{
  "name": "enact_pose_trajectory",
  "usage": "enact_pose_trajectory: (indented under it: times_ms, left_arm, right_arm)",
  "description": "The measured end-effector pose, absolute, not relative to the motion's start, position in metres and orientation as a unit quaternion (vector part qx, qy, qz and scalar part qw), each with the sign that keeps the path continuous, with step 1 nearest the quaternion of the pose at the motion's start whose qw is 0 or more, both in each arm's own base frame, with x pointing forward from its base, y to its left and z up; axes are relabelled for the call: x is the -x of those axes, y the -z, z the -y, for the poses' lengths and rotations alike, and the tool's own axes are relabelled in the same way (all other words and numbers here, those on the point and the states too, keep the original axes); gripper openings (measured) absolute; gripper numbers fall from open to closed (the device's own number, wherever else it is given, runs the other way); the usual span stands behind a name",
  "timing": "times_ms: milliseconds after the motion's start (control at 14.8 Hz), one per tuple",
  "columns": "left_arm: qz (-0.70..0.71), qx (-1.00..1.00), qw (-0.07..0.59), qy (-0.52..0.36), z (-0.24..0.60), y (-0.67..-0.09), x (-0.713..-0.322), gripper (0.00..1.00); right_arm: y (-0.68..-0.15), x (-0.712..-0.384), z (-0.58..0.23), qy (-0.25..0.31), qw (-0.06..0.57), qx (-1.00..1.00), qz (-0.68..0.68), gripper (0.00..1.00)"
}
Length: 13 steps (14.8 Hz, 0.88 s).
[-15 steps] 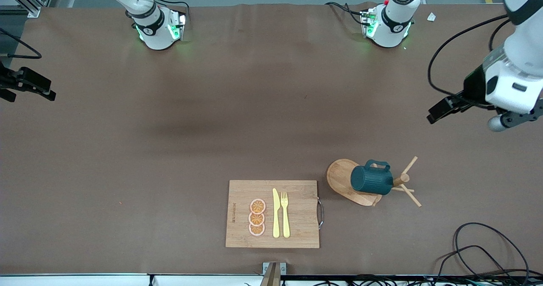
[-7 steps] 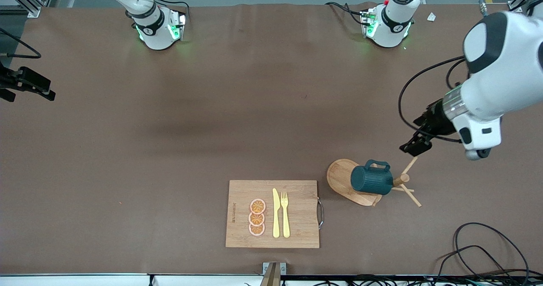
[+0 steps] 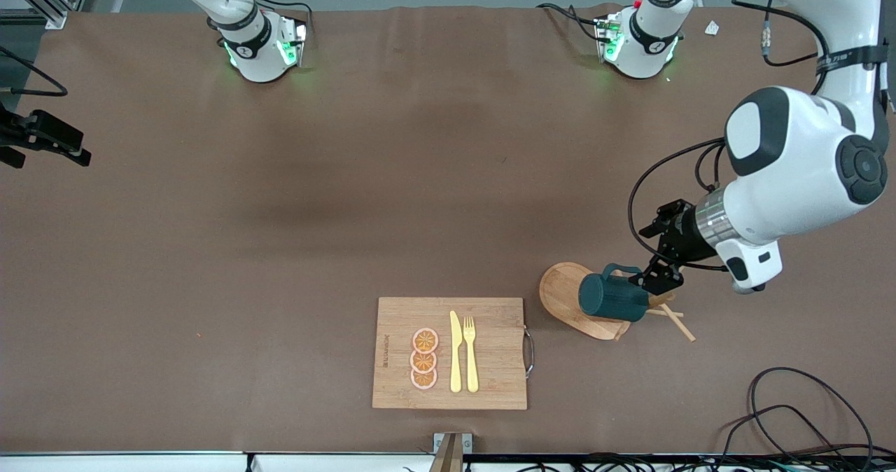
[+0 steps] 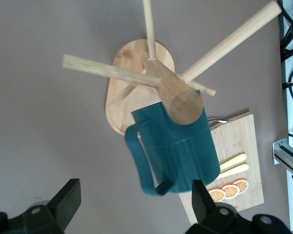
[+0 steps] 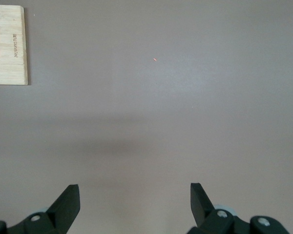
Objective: Transfer cup from left to right arm and place
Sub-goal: 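Reach the left gripper down to the teal mug on the stand, then close the left gripper on the teal mug's rim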
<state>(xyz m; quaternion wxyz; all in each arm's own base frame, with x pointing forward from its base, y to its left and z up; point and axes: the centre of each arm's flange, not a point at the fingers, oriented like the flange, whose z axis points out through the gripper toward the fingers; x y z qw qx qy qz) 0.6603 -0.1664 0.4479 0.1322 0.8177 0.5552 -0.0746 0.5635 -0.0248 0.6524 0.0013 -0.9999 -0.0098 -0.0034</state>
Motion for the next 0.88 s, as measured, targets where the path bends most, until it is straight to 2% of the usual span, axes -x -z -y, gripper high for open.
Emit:
enact_pose_trajectory:
  times_ms: [877]
  left_arm:
    - [-0.57,-0.805,0.148,0.068,0.18,-0.388,-0.68,1.0]
  right_arm:
    - [-0.652,-0.563,0.025,0.003,0.001,1.0,0.01,1.0]
